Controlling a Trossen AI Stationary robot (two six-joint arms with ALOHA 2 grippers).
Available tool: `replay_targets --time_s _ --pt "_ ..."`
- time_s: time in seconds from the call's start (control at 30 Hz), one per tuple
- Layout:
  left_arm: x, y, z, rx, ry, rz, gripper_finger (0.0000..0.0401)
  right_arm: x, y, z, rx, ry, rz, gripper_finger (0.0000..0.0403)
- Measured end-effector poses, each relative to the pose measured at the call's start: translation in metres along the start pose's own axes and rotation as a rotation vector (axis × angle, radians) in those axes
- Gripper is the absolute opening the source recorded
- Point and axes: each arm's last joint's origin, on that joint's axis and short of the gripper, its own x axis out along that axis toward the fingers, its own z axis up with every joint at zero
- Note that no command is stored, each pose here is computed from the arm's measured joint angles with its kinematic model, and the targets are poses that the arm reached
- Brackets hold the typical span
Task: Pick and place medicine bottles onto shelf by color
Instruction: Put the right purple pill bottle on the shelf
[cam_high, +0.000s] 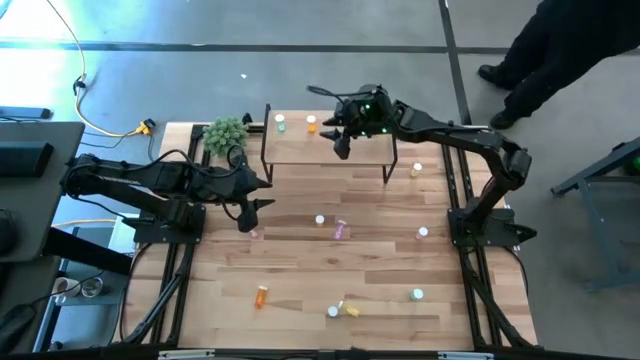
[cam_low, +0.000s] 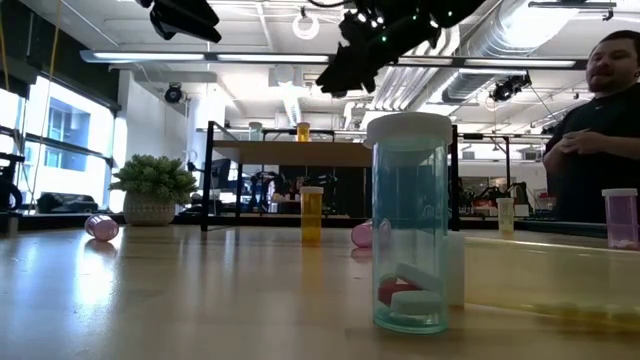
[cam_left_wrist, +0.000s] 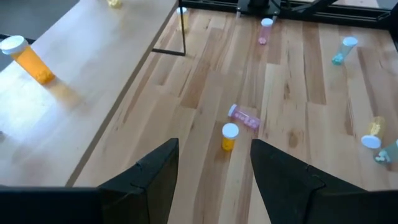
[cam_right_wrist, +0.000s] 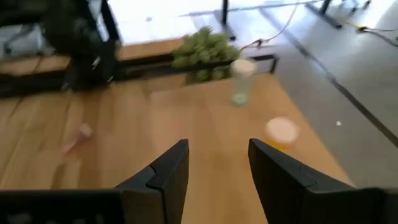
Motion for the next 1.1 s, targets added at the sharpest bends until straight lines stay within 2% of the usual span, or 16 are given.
replay_targets --time_s 0.43,0.83,1.1 --pt "0.004 0.001 -0.011 -0.155 0.073 0.023 0.0188 -0.008 0.05 0.0 -0.072 0.098 0.127 0.0158" --pt "0.021 0.0 -0.045 -0.323 0.192 0.074 0.0188 -0.008 0.089 -0.008 -0.103 0.197 0.229 0.0158" --pt "0.026 -0.012 -0.064 -0.384 0.229 0.051 0.0188 -0.009 0.106 -0.01 -0.1 0.221 0.266 0.0158"
